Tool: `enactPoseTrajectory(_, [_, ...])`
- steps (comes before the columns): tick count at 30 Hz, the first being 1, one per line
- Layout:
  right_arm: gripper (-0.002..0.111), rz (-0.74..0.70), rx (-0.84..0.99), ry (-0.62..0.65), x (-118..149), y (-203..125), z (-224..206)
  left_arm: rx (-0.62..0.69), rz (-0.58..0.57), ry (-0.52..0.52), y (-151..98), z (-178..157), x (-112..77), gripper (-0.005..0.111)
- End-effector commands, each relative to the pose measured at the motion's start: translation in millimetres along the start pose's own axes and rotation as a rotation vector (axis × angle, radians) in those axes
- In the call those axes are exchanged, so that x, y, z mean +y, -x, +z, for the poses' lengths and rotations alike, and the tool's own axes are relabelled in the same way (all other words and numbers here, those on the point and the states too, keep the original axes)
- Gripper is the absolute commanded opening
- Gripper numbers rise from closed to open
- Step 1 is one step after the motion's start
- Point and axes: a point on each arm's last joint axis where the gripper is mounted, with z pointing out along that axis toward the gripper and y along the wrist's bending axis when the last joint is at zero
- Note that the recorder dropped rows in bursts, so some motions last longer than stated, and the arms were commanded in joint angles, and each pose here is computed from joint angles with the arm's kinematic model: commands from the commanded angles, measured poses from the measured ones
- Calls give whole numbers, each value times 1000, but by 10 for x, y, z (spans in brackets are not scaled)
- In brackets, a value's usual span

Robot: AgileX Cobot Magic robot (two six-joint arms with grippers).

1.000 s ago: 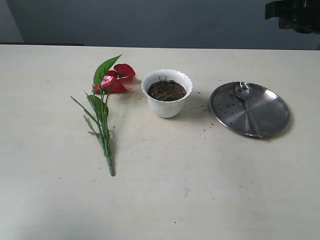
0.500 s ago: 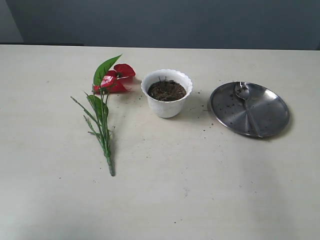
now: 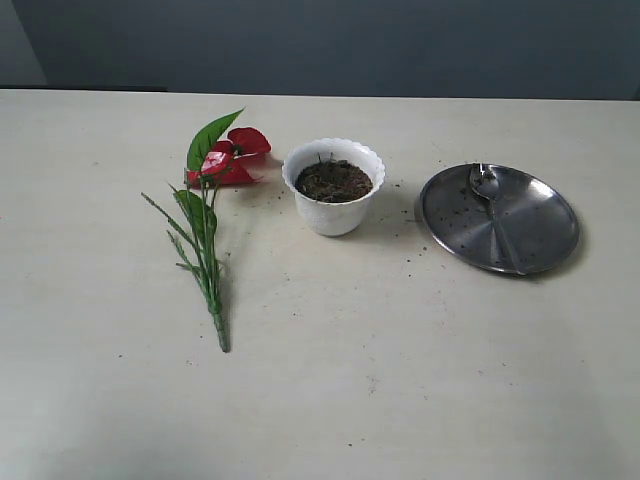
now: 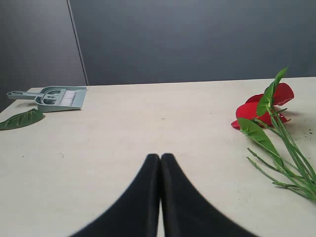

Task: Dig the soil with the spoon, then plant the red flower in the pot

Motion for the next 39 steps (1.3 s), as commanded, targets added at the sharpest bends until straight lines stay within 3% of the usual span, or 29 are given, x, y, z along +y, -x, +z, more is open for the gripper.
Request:
enactPoseTrajectory(1, [-1, 3, -44, -12, 3, -102, -100, 2, -4, 0, -16, 0, 0, 0])
enactPoseTrajectory(11, [-1, -19, 19, -15, 4, -205, -119, 2, -4, 0, -16, 0, 0, 0])
enactPoseTrajectory(21, [-1, 9, -25, -12, 60, -772, -100, 2, -4, 0, -16, 0, 0, 0])
enactPoseTrajectory(28, [-1, 15, -29, -11, 80, -996, -85, 2, -4, 0, -16, 0, 0, 0])
enactPoseTrajectory(39, [-1, 15, 82, 0, 92, -1113, -86, 2, -4, 0, -16, 0, 0, 0])
